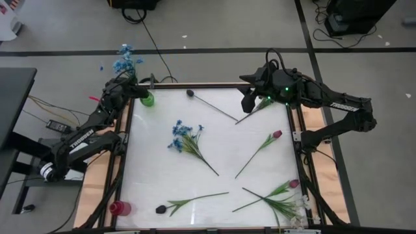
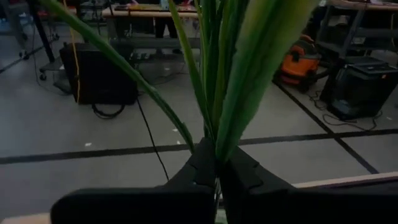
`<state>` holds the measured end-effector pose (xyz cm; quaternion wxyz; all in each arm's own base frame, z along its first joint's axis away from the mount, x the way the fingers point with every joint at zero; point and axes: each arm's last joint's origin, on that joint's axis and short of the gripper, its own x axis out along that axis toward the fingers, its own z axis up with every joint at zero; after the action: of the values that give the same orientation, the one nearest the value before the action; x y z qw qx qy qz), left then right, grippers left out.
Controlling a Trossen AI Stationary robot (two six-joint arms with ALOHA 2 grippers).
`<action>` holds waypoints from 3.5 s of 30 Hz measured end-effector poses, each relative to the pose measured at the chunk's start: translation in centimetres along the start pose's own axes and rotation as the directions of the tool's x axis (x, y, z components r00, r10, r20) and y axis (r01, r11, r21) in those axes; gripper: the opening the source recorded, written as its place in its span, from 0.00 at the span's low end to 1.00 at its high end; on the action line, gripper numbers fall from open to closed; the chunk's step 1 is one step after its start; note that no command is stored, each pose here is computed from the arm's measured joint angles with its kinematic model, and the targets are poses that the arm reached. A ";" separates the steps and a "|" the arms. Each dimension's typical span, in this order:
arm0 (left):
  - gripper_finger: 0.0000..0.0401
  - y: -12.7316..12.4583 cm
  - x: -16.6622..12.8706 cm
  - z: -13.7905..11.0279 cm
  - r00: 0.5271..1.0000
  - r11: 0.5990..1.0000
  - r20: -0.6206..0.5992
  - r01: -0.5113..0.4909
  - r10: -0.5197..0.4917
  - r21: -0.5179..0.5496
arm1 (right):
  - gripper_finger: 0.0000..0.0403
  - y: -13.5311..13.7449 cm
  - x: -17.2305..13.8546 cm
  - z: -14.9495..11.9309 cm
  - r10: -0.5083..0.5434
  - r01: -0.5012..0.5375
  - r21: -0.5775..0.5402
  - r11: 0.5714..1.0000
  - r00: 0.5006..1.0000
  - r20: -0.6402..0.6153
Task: Sort flowers into vase by color
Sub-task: Put the left blue flowers into the green vase, then put the top red tulip into the green vase
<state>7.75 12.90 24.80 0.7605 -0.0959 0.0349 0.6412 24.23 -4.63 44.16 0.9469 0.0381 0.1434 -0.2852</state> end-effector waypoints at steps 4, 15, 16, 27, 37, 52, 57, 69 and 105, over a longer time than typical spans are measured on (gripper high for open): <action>0.14 0.1 0.5 -1.7 0.995 0.994 -0.100 -0.035 0.024 -0.106 | 0.46 -0.3 0.1 0.0 -0.013 0.013 0.009 1.000 1.000 0.000; 0.62 -0.3 0.5 -1.1 0.964 0.986 -0.262 -0.007 -0.038 -0.168 | 0.46 -1.3 0.5 0.0 -0.036 0.037 0.079 0.996 0.999 -0.019; 0.65 -0.3 0.3 -0.6 0.959 0.987 -0.280 -0.011 -0.035 -0.160 | 0.46 -1.6 0.6 -0.2 -0.049 0.052 0.111 0.992 0.998 -0.035; 0.77 -0.4 -2.2 5.8 0.822 0.997 -0.565 -0.076 0.079 0.030 | 0.46 -3.5 2.4 -3.2 -0.130 0.200 0.178 0.964 0.932 -0.340; 0.77 -0.5 -4.3 12.0 0.779 0.994 -0.618 -0.085 0.110 0.069 | 0.46 -3.5 6.9 -8.1 -0.074 0.207 0.157 0.966 0.800 -0.596; 0.77 -1.6 -7.8 19.2 0.844 0.999 -0.534 0.051 -0.042 0.002 | 0.46 -3.5 6.0 -12.9 0.106 0.245 0.376 0.894 0.699 -0.708; 0.77 -3.8 -8.3 22.2 0.838 0.938 -0.445 0.348 -0.316 -0.013 | 0.46 -3.2 4.9 -16.4 0.170 0.408 0.457 0.791 0.570 -0.804; 0.73 -11.3 -6.4 24.5 0.627 0.679 -0.342 0.733 -0.700 -0.046 | 0.46 0.2 2.2 -25.6 0.217 0.729 0.384 0.567 0.317 -0.923; 0.60 -21.8 0.9 17.5 0.378 0.385 -0.607 0.914 -0.699 0.126 | 0.06 0.8 3.4 -28.5 -0.037 0.741 0.608 0.286 0.642 -0.766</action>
<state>28.10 13.66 43.99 0.9447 -0.0716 0.3050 0.0970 20.23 -1.36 15.90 0.5491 0.5902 0.2738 -0.5245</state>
